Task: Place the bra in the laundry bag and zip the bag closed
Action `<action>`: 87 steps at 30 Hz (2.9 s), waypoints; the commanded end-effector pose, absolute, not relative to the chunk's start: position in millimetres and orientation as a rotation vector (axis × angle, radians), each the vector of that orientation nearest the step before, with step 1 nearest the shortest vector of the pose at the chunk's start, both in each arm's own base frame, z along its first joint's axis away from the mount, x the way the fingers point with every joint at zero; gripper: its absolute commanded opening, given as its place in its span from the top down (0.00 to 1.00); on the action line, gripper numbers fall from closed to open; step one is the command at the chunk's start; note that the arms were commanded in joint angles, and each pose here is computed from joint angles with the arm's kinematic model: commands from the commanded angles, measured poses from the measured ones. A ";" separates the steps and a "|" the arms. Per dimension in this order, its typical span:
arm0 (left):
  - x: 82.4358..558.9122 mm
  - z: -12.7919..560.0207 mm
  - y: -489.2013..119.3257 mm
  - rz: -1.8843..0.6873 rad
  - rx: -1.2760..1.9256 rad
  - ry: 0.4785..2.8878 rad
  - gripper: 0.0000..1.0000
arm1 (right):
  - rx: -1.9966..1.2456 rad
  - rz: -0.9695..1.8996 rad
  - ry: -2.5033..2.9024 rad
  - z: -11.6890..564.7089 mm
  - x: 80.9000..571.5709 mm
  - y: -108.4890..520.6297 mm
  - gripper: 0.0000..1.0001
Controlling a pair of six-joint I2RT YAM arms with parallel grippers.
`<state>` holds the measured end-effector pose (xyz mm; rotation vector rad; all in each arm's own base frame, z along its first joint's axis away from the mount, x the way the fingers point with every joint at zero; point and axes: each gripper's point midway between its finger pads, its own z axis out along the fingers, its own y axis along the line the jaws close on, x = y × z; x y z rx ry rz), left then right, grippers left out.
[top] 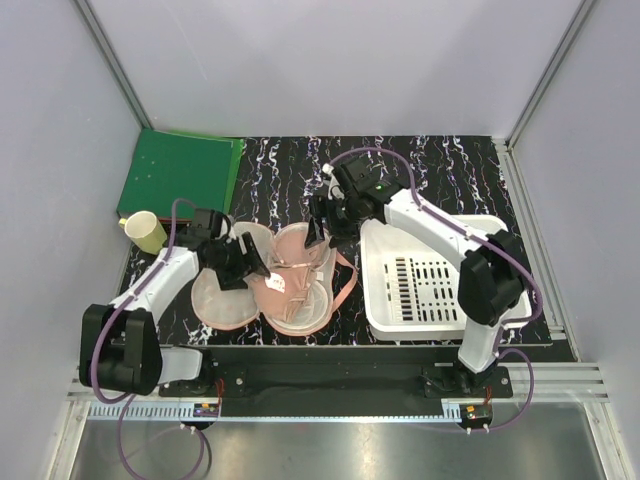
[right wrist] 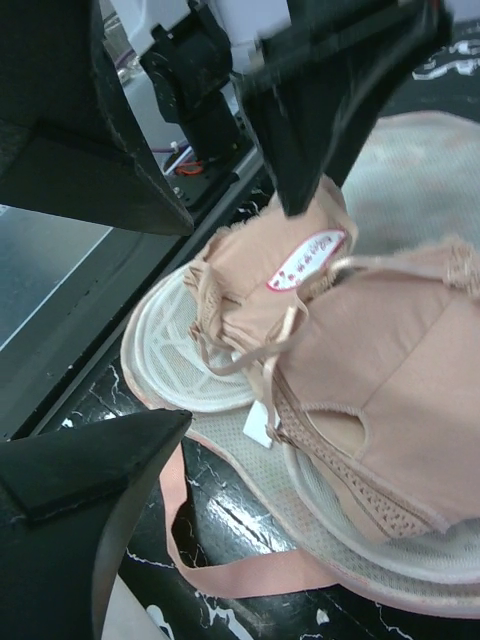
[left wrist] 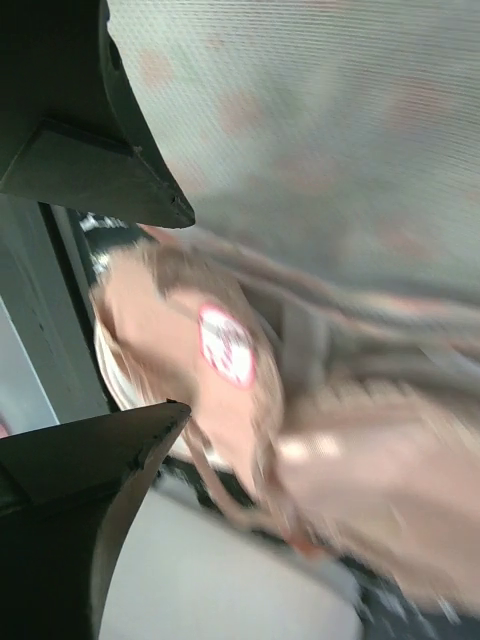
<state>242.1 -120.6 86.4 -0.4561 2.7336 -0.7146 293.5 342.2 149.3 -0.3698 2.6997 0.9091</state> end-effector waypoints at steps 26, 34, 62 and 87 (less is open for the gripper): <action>210.6 62.5 -167.9 -1.092 -0.765 2.676 0.98 | -0.456 1.003 2.552 214.6 262.5 321.2 0.22; 196.4 75.3 -139.9 -0.820 -0.653 2.714 0.29 | -0.450 1.006 2.529 223.5 260.7 318.8 0.22; 186.7 22.8 54.2 0.033 -1.628 2.267 0.37 | -0.471 1.034 2.506 244.2 242.5 308.1 0.21; 225.9 82.9 49.9 -0.019 -1.200 2.252 1.00 | -0.473 1.026 2.573 231.9 235.2 305.0 0.21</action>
